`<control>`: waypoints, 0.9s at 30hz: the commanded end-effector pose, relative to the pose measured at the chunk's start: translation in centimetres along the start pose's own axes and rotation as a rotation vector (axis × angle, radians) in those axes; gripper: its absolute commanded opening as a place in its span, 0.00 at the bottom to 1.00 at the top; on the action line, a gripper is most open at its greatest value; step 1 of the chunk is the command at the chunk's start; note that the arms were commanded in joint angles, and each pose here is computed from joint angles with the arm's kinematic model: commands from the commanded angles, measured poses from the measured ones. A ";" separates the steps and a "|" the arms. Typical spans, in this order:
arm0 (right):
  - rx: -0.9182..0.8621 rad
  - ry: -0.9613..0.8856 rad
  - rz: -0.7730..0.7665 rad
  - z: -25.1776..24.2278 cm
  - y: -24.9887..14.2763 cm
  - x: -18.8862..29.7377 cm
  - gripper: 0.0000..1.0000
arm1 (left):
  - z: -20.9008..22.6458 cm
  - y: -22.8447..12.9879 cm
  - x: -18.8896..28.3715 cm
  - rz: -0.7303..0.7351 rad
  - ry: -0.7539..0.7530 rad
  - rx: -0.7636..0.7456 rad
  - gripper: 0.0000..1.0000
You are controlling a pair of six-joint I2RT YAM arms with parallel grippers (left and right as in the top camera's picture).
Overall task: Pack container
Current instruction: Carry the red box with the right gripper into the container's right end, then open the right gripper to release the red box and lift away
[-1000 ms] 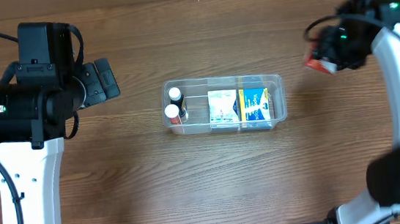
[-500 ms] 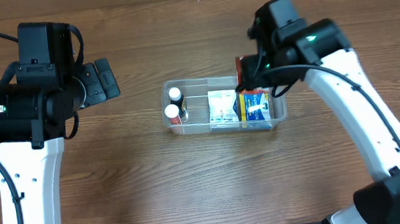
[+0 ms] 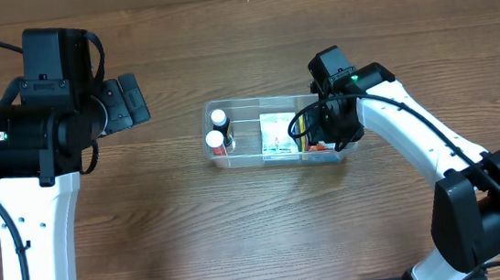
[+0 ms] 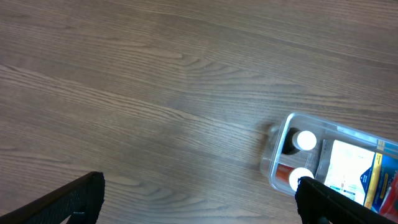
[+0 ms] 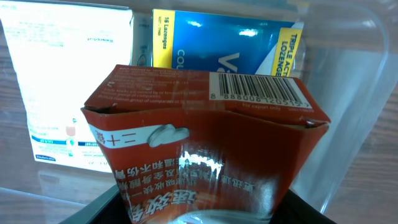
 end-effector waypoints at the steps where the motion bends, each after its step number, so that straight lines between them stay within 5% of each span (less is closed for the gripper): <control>1: -0.010 -0.033 -0.025 -0.6 0.5 0.0 0.59 | 0.3 0.1 -0.3 0.002 0.019 -0.016 1.00; 5: -0.008 -0.052 -0.027 -0.9 0.6 0.0 0.77 | 0.3 0.1 -0.3 0.002 0.019 -0.016 1.00; 8: -0.006 -0.054 -0.038 -0.9 0.9 0.1 1.00 | 0.3 0.1 -0.3 0.002 0.019 -0.016 1.00; 19: -0.040 -0.159 -0.376 -2.2 5.9 11.1 1.00 | 0.3 0.1 -0.3 0.003 0.019 -0.016 1.00; 21: -0.077 -0.187 -0.445 -3.8 6.4 13.2 0.96 | 0.3 0.1 -0.3 0.003 0.019 -0.016 1.00; 27: -0.197 -0.216 -0.400 -8.6 5.7 12.4 0.59 | 0.3 0.1 -0.3 0.002 0.019 -0.016 1.00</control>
Point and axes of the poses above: each gripper's point midway between its finger pads, its own x axis back along the fingers, its own z axis along the line the jaws close on, y = z × x, the point moved 1 cm from there along x, back along the fingers, and after that the axes turned 8 degrees about x, right-handed, at the moved point
